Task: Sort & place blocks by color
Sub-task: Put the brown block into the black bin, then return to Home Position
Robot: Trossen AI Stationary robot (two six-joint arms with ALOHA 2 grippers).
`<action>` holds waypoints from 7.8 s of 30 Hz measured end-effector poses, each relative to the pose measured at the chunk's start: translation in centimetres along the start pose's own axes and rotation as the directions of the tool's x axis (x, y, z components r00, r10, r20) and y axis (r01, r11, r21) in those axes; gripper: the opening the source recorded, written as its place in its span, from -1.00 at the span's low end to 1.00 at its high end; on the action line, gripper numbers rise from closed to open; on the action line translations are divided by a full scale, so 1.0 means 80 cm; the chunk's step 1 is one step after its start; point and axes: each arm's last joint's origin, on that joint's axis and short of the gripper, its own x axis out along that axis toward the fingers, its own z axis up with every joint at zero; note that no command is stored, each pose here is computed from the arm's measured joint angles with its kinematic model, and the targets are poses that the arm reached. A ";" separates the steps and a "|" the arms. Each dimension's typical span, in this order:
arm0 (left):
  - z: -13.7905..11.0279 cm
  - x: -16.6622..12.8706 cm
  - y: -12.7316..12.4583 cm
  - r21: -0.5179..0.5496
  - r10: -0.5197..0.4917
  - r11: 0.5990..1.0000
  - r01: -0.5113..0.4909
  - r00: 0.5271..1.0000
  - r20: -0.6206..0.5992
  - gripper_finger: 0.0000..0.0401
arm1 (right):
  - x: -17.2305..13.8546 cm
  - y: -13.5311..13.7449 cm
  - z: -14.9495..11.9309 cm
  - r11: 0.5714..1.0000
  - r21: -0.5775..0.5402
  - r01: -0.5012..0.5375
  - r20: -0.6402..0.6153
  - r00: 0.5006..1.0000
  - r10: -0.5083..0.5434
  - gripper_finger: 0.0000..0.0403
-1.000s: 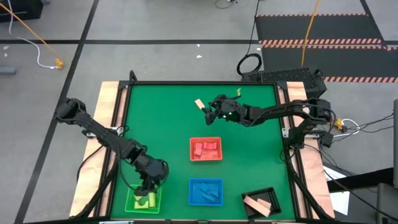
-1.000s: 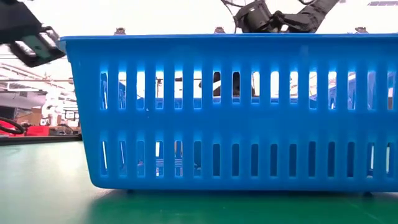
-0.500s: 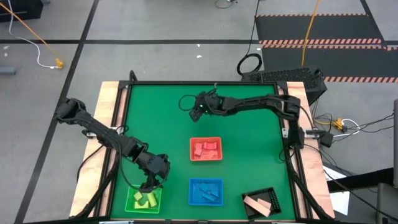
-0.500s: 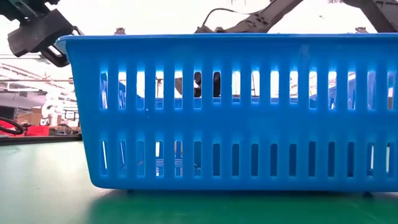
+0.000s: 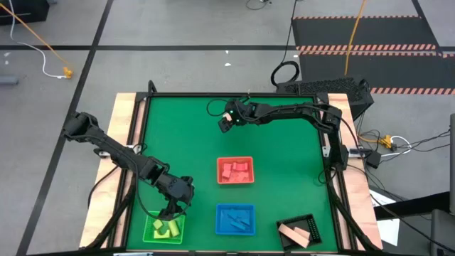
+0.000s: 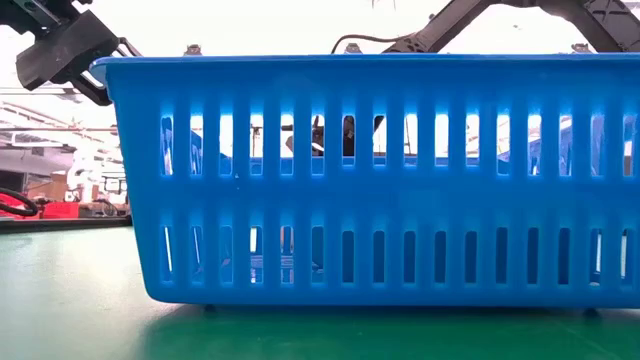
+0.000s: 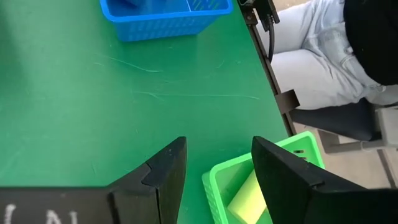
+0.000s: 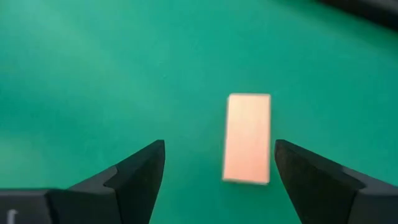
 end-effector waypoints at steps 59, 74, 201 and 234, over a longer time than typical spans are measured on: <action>0.020 -0.030 0.083 -0.153 0.274 0.954 -0.257 0.956 0.106 -0.08 | -0.269 0.049 -0.140 0.951 -0.162 -0.263 -0.096 0.963 0.250 -0.45; 0.011 -0.090 0.126 -0.271 0.440 0.876 -0.400 0.891 0.110 -0.08 | -0.300 0.047 -0.286 0.685 -0.131 -0.716 -0.198 0.696 0.690 -0.45; -0.089 -0.166 0.098 -0.386 0.653 0.750 -0.537 0.509 0.560 -0.08 | -0.324 -0.084 -0.367 0.509 -0.509 -0.694 0.318 0.398 0.860 0.04; -0.116 -0.161 0.138 -0.506 0.844 0.518 -0.690 0.318 0.432 -0.08 | -0.296 -0.090 -0.322 0.820 -0.520 -0.239 0.626 0.546 0.557 0.04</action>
